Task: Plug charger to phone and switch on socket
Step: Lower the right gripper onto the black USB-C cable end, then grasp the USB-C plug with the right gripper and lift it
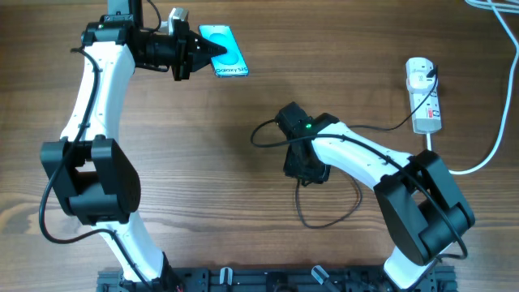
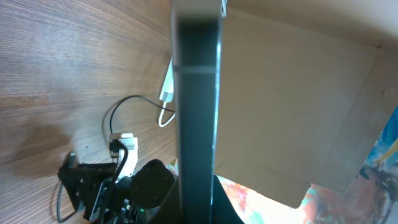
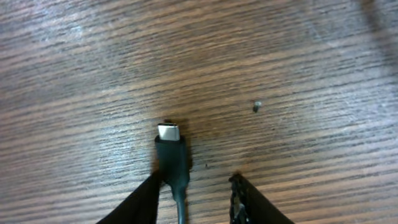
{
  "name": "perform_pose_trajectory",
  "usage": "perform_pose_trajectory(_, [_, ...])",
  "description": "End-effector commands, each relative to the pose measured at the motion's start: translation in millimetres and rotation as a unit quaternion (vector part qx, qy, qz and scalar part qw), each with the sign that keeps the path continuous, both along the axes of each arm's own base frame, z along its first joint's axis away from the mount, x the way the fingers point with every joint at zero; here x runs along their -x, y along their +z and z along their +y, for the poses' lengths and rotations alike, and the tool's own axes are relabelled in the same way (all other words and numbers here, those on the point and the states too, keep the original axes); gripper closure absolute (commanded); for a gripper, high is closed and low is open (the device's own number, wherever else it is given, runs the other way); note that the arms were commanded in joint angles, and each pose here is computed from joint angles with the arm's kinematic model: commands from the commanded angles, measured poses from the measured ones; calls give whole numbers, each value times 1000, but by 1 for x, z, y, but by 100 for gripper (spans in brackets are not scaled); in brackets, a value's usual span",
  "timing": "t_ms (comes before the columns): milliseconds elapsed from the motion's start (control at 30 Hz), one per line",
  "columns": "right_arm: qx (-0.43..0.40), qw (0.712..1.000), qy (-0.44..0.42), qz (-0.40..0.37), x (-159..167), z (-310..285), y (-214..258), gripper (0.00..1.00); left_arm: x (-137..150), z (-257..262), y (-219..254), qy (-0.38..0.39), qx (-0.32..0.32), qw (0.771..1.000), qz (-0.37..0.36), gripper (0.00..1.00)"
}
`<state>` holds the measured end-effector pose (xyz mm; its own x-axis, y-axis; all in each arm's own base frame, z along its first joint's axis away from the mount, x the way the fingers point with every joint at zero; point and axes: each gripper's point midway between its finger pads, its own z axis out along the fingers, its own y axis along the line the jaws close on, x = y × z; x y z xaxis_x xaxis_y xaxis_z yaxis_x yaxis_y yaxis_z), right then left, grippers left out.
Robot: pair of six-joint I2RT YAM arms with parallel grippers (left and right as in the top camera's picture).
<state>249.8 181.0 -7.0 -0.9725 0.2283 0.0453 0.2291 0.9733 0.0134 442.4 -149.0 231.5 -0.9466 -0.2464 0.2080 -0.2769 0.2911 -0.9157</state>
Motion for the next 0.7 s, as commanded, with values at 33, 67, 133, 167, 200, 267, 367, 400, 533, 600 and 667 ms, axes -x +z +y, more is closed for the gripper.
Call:
perform_pose_trajectory(33, [0, 999, 18, 26, 9, 4, -19, 65, 4, 1, 18, -4, 3, 1000, -31, 96])
perform_pose_trajectory(67, [0, 999, 18, 27, 9, 4, -19, 68, 4, 1, 18, -4, 3, 1000, -31, 96])
perform_pose_trajectory(133, [0, 999, 18, 26, 9, 4, -19, 73, 4, 1, 18, -4, 3, 1000, -31, 96])
perform_pose_trajectory(167, [0, 999, 18, 27, 9, 4, -19, 75, 4, 1, 18, -4, 3, 1000, -31, 96])
perform_pose_trajectory(200, [0, 999, 18, 27, 9, 4, -19, 75, 4, 1, 18, -4, 3, 1000, -31, 96])
perform_pose_trajectory(267, [0, 999, 18, 28, 10, 4, -19, 75, 4, 1, 18, -4, 3, 1000, -31, 96])
perform_pose_trajectory(367, [-2, 999, 15, 34, 12, 4, -19, 69, 4, 1, 18, -4, 3, 1000, -31, 96])
perform_pose_trajectory(400, [-3, 999, 14, 34, 12, 4, -19, 68, 4, 1, 18, -4, 3, 1000, -31, 96])
perform_pose_trajectory(533, [-7, 999, 14, 37, 13, 6, -19, 74, 4, 1, 18, -4, 3, 1000, -31, 96])
perform_pose_trajectory(600, [-8, 999, 14, 38, 14, 6, -19, 78, 4, 1, 18, -4, 3, 1000, -31, 96])
perform_pose_trajectory(667, [-10, 999, 13, 41, 15, 7, -18, 78, 4, 1, 18, -4, 3, 1000, -31, 96])
